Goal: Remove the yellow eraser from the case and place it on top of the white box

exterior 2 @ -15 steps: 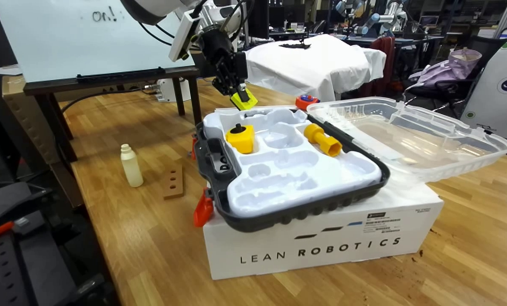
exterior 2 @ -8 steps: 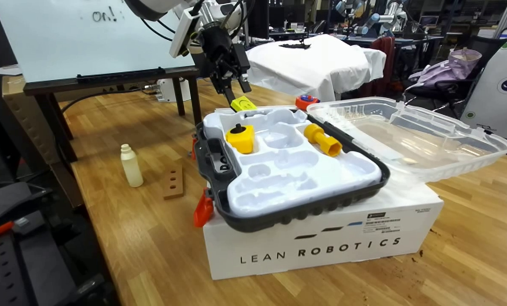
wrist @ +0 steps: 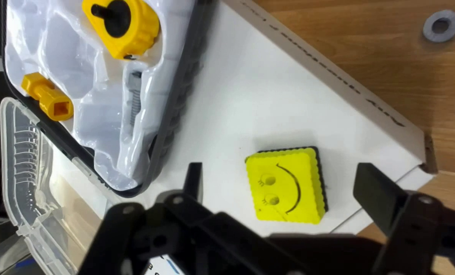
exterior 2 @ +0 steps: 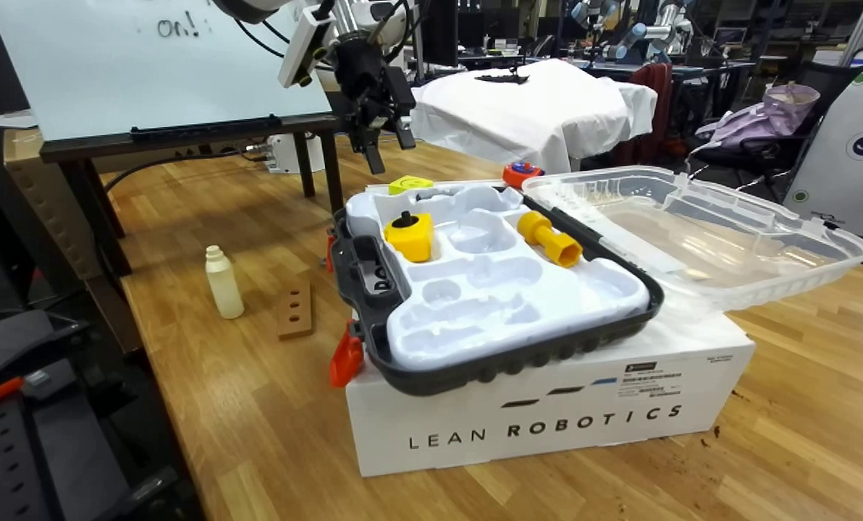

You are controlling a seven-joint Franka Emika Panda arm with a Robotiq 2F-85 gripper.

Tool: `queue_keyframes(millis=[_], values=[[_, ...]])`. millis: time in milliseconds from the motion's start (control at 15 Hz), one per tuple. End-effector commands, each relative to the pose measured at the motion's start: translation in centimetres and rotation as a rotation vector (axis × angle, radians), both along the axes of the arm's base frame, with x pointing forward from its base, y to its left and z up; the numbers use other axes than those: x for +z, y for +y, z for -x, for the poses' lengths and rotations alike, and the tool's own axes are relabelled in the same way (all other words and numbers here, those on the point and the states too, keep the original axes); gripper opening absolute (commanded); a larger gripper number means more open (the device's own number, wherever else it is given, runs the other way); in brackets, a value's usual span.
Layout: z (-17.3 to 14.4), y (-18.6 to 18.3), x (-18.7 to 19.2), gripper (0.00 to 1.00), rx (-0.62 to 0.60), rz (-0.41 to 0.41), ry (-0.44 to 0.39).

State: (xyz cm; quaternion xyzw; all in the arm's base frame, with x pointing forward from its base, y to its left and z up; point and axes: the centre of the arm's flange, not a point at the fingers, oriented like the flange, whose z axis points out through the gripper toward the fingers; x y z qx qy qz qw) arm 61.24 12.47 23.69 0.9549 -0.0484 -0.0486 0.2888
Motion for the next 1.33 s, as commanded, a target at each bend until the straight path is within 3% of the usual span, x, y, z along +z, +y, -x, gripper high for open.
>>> queue_keyframes(millis=[0, 267, 800, 867, 1000, 1267], values=[[3.7, -0.1, 4.4, 1.0, 0.003, -0.144, 0.0], [7.2, 0.0, 10.5, 1.0, -0.045, -0.278, -0.061], [15.5, -0.8, 18.3, 1.0, -0.077, -0.43, -0.154], [12.9, 0.2, 17.3, 1.0, -0.098, -0.367, -0.128], [14.6, -0.1, 18.5, 1.0, -0.094, -0.391, -0.144], [14.9, -0.3, 18.1, 1.0, -0.091, -0.398, -0.153]])
